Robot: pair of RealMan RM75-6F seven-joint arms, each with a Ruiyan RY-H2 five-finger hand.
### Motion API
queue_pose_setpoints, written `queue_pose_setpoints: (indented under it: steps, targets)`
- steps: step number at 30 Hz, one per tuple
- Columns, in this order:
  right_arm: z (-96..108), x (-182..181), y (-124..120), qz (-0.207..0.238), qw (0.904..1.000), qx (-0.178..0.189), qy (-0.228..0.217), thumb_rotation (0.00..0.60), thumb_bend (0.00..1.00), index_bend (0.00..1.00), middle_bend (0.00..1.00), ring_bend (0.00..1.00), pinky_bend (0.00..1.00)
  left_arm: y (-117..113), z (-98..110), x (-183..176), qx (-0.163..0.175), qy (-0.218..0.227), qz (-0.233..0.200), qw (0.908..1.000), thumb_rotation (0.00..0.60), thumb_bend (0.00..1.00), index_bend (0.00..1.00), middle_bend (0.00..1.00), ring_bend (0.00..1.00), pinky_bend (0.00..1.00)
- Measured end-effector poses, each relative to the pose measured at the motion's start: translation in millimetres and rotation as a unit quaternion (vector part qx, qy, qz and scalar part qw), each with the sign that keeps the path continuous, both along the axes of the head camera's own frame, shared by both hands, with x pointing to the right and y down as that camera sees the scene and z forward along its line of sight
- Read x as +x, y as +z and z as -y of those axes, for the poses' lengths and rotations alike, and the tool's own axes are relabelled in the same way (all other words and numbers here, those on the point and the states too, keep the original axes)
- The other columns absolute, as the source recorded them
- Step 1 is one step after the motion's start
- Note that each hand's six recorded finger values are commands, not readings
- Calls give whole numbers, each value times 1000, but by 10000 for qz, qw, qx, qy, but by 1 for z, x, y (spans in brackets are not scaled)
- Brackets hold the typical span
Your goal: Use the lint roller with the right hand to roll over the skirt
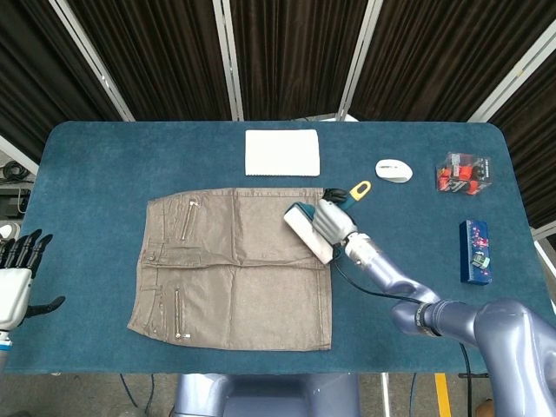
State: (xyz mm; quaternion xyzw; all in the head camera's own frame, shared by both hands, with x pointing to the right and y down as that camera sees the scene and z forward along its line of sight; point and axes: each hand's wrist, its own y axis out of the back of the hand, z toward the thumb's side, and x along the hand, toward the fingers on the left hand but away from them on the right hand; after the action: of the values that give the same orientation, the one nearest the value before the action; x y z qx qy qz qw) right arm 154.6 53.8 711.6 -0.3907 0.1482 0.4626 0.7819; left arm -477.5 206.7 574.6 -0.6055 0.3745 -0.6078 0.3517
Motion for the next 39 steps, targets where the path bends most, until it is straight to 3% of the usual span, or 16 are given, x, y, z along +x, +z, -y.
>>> queue_pose_setpoints:
  steps: [10, 17, 26, 35, 39]
  targets:
    - [-38, -33, -3, 189, 9979, -125, -607, 600, 843, 556, 615, 555, 535, -2, -1, -1, 17, -13, -27, 10000, 600, 0, 0, 0, 0, 0]
    - [-75, -62, -10, 292, 9920, -197, -1216, 600, 843, 557, 615, 555, 535, -4, -1, -5, 39, -66, -26, 10000, 600, 0, 0, 0, 0, 0]
    - [-108, -82, -19, 441, 9838, -337, -1704, 600, 844, 556, 615, 557, 535, -4, 0, -7, 36, -79, -23, 10000, 600, 0, 0, 0, 0, 0]
    - [-130, -84, -22, 416, 9790, -386, -1960, 600, 843, 556, 615, 556, 535, -2, 0, -7, 3, -80, -3, 10000, 600, 0, 0, 0, 0, 0]
    - [-123, -76, -18, 303, 9819, -308, -1843, 600, 843, 556, 615, 557, 535, -1, 0, -7, -2, -75, 6, 10000, 600, 0, 0, 0, 0, 0]
